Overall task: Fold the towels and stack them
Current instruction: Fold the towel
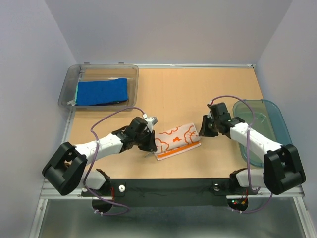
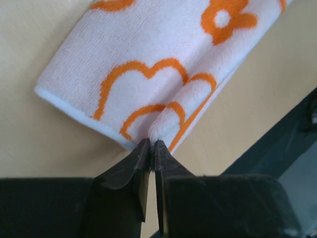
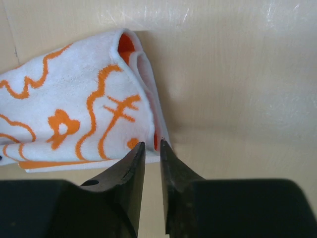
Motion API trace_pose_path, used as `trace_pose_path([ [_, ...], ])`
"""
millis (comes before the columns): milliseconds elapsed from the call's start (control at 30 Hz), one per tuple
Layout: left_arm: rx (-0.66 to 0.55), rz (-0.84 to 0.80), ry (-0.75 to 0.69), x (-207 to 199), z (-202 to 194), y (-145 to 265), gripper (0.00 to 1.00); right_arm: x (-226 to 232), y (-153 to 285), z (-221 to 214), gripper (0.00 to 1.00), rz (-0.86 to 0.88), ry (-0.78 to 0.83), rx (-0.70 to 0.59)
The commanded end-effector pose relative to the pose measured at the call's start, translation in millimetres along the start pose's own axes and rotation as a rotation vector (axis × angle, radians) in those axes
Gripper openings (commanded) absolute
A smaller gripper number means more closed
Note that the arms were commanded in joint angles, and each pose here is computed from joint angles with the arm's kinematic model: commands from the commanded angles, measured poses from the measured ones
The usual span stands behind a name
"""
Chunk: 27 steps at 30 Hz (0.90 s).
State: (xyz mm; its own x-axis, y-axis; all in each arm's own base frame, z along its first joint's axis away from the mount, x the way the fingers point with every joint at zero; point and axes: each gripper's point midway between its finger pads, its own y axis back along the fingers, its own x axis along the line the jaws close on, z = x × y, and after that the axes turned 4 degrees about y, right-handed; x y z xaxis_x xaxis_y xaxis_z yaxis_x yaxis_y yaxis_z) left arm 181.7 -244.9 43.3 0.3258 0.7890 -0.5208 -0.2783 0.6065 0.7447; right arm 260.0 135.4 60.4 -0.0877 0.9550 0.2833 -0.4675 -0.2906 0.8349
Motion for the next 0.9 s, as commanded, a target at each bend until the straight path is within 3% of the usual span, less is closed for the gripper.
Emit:
trace_pose_path([
  [0,-0.004,-0.070,0.029,-17,-8,13,0.38,13,18,18,0.29,0.067,-0.007,-0.085],
  [67,-0.034,-0.105,0.044,-29,-4,26,0.53,26,34,25,0.36,0.129,0.002,-0.125],
  [167,-0.125,-0.130,0.057,-45,14,50,0.61,44,59,41,0.38,0.202,0.016,-0.191],
  [267,-0.203,-0.116,0.061,-53,36,66,0.64,59,73,58,0.38,0.251,0.032,-0.228],
  [433,-0.199,-0.074,0.089,-49,46,50,0.64,77,58,61,0.37,0.249,0.064,-0.195],
  [567,-0.173,-0.060,0.110,-46,41,28,0.60,80,32,53,0.35,0.249,0.035,-0.169],
  [733,-0.041,-0.038,0.120,-46,-2,-1,0.52,61,-3,11,0.34,0.215,-0.035,-0.077],
  [867,0.090,-0.059,0.140,-48,-52,-13,0.24,38,-12,-25,0.33,0.154,-0.098,-0.030],
])
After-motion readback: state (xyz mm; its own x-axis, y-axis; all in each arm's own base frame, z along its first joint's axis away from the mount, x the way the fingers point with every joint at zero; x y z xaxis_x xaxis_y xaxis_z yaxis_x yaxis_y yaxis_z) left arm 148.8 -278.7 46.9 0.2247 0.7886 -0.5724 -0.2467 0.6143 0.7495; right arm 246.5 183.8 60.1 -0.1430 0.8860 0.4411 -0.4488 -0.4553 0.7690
